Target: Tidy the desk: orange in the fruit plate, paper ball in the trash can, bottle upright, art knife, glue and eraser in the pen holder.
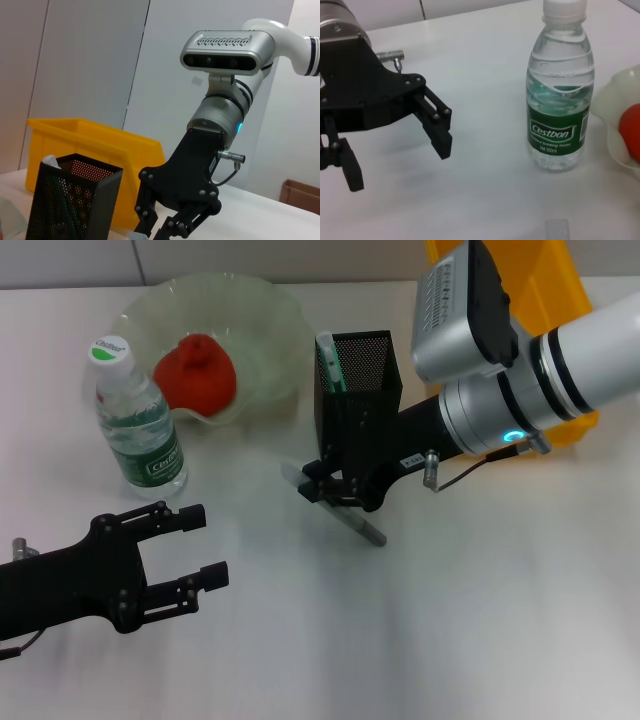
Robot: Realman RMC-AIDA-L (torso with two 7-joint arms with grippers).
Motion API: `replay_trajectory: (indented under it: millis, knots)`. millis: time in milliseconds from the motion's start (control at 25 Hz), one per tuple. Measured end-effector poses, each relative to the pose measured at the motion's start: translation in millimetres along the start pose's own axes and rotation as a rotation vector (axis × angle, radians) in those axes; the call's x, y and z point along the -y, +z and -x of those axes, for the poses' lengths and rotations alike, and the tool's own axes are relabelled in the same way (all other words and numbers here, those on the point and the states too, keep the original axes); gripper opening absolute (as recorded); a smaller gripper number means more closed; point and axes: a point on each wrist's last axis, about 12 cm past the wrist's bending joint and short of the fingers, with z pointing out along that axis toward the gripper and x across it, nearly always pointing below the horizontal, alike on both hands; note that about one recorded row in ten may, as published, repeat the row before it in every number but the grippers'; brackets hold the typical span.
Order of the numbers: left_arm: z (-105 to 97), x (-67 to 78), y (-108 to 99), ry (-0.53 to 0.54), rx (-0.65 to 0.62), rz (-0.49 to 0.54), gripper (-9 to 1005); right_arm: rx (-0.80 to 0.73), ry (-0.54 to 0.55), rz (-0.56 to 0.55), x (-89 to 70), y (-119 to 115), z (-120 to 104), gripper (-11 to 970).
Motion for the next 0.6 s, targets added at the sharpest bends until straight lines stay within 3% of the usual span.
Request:
replay_trajectory:
  millis: [600]
  knots:
    - [0.0,0.0,0.0,0.000,0.000,0.000,738,0.015,0.012,0.011,0.7,-4.9,0.5,135]
